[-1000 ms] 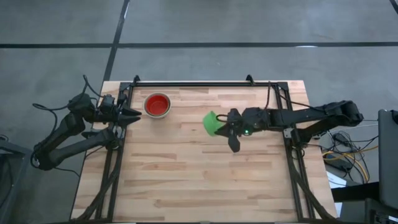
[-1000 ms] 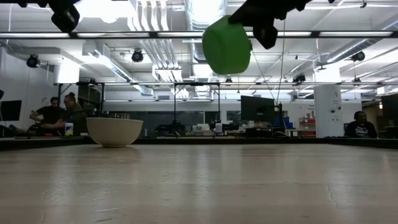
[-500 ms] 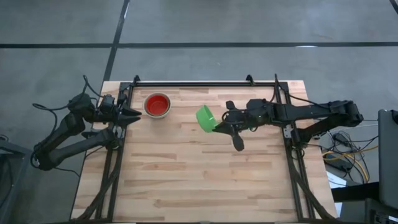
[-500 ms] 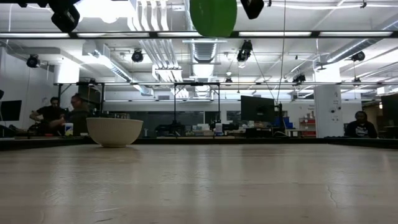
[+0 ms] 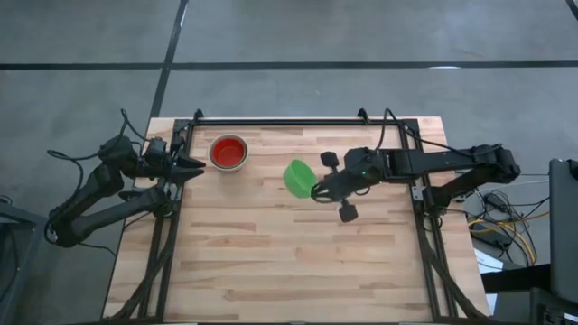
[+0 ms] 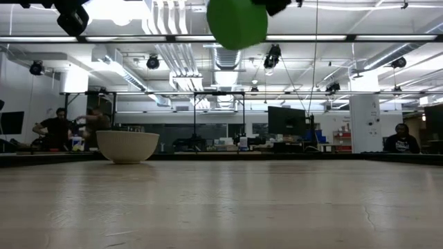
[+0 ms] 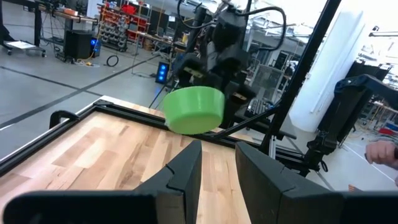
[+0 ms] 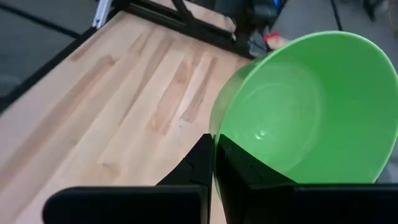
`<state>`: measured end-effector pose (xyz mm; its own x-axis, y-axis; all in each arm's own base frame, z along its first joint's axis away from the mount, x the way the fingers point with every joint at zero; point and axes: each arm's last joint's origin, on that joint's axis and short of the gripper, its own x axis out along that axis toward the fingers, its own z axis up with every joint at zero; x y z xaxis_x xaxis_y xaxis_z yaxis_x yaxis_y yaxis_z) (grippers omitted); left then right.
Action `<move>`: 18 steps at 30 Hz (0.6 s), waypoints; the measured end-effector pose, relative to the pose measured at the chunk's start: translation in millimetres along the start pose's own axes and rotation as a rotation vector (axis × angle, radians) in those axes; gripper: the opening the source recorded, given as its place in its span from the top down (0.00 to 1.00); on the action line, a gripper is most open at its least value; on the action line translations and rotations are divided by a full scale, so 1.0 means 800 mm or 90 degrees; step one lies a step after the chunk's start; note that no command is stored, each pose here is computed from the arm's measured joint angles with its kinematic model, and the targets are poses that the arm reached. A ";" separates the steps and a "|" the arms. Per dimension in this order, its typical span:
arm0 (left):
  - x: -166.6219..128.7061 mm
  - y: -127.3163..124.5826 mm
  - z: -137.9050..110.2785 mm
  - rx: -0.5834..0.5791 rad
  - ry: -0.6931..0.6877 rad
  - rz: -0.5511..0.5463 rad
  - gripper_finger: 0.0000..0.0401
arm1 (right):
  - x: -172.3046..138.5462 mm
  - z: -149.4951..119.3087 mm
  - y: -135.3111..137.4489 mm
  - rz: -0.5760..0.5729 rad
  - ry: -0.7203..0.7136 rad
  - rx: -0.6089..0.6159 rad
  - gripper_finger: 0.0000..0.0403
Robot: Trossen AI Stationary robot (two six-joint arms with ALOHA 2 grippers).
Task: Nest bowls inside each other
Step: Stack the green bowl on the red bowl
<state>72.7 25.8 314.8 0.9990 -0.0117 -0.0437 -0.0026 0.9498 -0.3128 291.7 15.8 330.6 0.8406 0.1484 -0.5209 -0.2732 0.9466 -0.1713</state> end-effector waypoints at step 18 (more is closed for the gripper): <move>0.000 0.000 0.000 0.000 0.000 0.000 0.74 | 0.031 0.031 -0.004 0.017 0.013 -0.239 0.98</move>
<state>72.7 25.8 314.8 0.9990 -0.0113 -0.0438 -0.0030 0.9499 -0.3126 325.3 23.3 339.3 0.8226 0.1617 -0.5452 -0.4500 0.7711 -0.4504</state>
